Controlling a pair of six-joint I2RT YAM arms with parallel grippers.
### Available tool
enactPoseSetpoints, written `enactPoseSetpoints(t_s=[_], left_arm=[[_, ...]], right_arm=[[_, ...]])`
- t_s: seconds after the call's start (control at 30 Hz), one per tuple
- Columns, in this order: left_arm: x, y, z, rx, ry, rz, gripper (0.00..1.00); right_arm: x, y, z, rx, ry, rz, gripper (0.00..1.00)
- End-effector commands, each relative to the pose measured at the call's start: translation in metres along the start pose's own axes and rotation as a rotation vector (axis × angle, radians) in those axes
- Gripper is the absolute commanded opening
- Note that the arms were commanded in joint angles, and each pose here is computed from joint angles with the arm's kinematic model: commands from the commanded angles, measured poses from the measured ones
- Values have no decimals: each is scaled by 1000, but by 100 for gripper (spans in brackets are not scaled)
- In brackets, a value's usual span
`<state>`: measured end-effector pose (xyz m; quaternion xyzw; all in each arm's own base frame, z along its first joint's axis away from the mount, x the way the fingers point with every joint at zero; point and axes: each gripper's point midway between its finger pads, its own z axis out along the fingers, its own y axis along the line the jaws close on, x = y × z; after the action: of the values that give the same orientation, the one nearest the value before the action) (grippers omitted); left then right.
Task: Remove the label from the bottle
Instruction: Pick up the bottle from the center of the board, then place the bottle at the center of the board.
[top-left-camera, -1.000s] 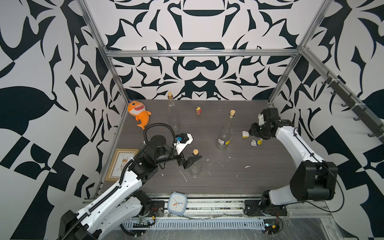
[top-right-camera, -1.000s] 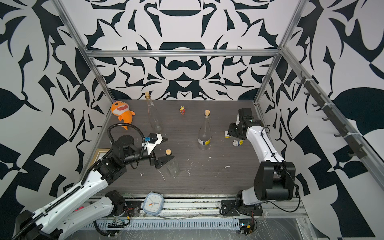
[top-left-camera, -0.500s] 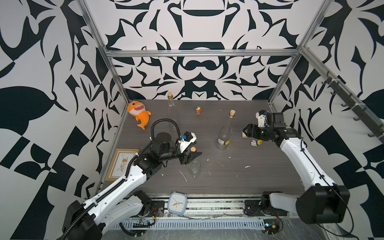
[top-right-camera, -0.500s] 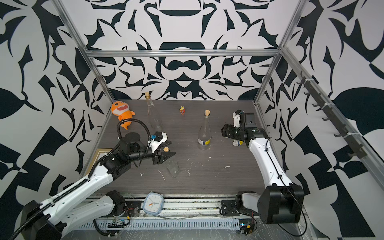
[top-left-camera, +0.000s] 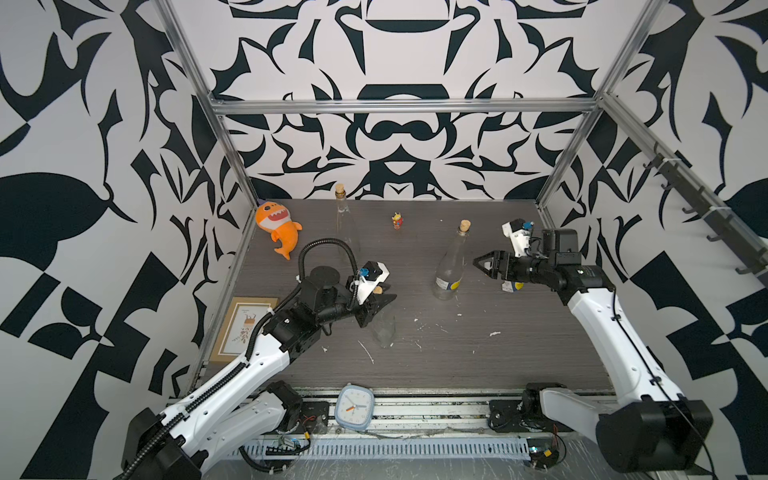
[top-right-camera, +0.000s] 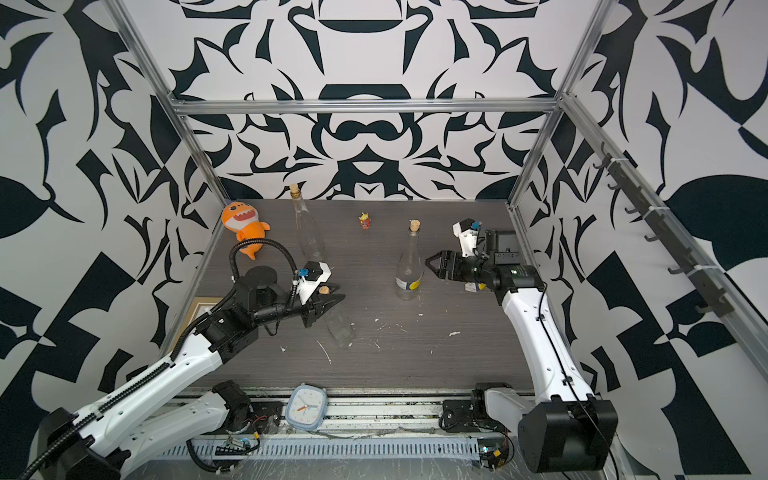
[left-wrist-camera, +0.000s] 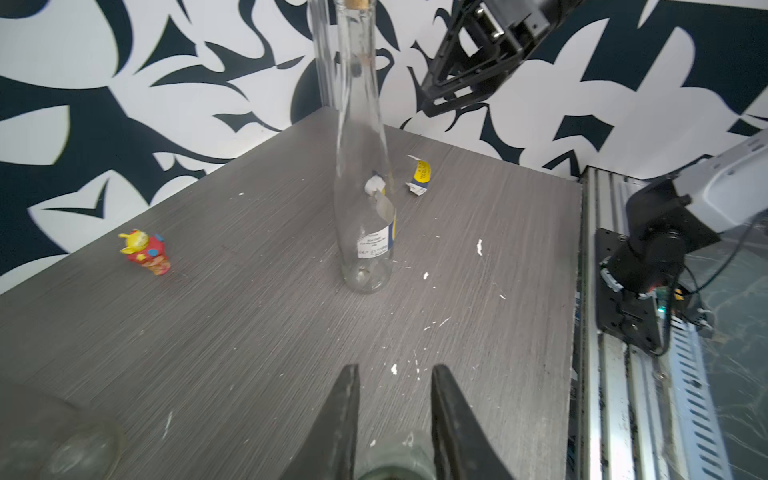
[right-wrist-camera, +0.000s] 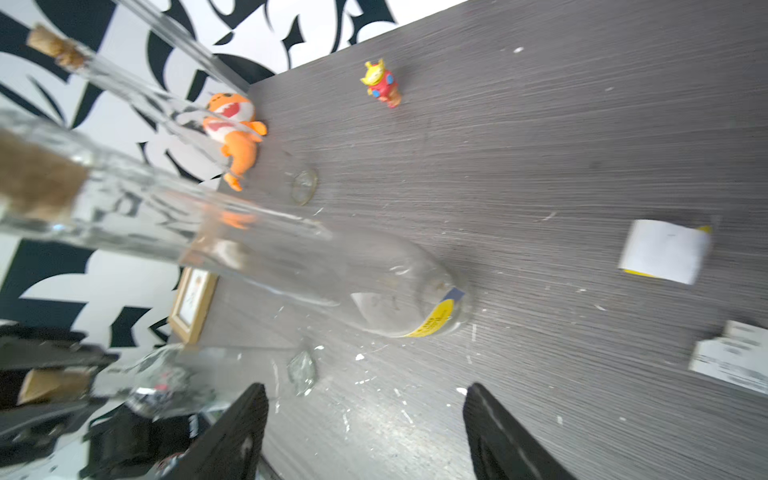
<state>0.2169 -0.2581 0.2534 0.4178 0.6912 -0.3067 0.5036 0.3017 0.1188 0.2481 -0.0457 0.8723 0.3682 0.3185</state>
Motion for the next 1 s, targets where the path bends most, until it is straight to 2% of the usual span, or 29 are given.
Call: enactPoseSetpoints(t_s=[0.0,0.1,0.27,0.43,0.6,0.97], left_arm=[[-22,26,-13,-164,-55,26,0],[-18,46,-14,-276,-16,28,0],[-18,83,-16,-457,66,14,0],[-16,115,-23,-562,106,-37,0],[-21,142,-34,-627,66,-74,0],[-19,194,-52,-739,-42,-104,0]], right_arm=[[1,37,-6,-194,1,-42,77],[0,45,-11,-220,-15,-60,77],[0,69,-18,-367,-33,-80,77],[5,82,-24,-417,-41,-112,77],[14,102,-28,-488,-34,-181,77],[17,99,-27,-461,-38,-193,77]])
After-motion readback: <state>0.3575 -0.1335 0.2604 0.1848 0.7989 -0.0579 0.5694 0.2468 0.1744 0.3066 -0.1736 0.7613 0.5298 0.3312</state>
